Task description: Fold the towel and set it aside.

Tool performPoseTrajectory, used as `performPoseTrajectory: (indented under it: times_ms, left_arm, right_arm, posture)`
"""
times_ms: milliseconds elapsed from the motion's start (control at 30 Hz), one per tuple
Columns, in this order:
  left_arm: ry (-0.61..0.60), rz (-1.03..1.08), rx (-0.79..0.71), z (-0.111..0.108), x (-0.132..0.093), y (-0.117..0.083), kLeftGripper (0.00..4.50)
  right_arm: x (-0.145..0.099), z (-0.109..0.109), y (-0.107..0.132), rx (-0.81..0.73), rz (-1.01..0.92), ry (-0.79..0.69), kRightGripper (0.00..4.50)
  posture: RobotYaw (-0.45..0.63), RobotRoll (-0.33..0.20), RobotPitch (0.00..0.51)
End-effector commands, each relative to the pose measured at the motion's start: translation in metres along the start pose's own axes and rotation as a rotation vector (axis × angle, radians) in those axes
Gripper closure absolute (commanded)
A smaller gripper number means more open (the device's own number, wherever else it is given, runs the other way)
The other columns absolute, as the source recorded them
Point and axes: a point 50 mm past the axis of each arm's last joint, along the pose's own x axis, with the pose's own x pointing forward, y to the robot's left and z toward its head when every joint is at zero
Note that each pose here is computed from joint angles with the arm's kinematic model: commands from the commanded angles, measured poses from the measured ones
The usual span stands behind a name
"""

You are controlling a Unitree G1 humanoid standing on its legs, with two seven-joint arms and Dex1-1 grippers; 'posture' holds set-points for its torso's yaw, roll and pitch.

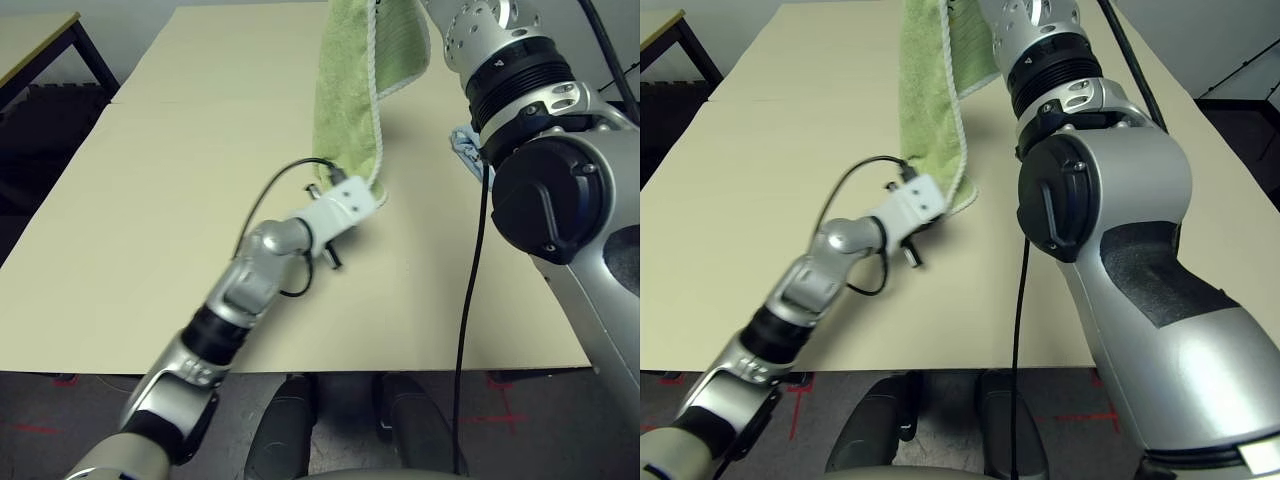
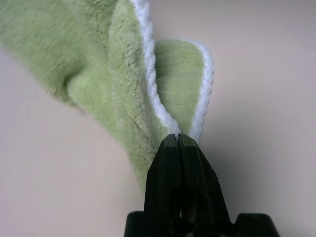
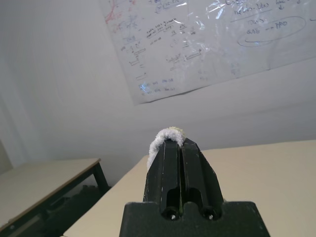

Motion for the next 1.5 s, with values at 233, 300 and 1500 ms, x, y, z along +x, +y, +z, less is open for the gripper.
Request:
performPoseTrajectory:
  times_ms: [233,300,1500]
  left_arm:
    - [0.023,0.178,-0.095,-0.016,-0.032,0.035,4.46]
    - [0.034,0.230,-0.102,-0.021,-0.037,0.047,4.46]
    - [-0.246,0.356,-0.532,-0.010,-0.141,0.158,4.46]
  right_arm:
    - [-0.012,-0.017,-0.029,-0.097,-0.017,0.080,4.50]
    - [-0.018,-0.020,-0.042,-0.123,-0.020,0.092,4.50]
    - [-0.129,-0.047,-0.160,-0.047,0.285,0.179,4.50]
  posture:
    - [0.11,0.000,0.146]
    - [0.11,0.000,0.143]
    - [-0.01,0.000,0.213]
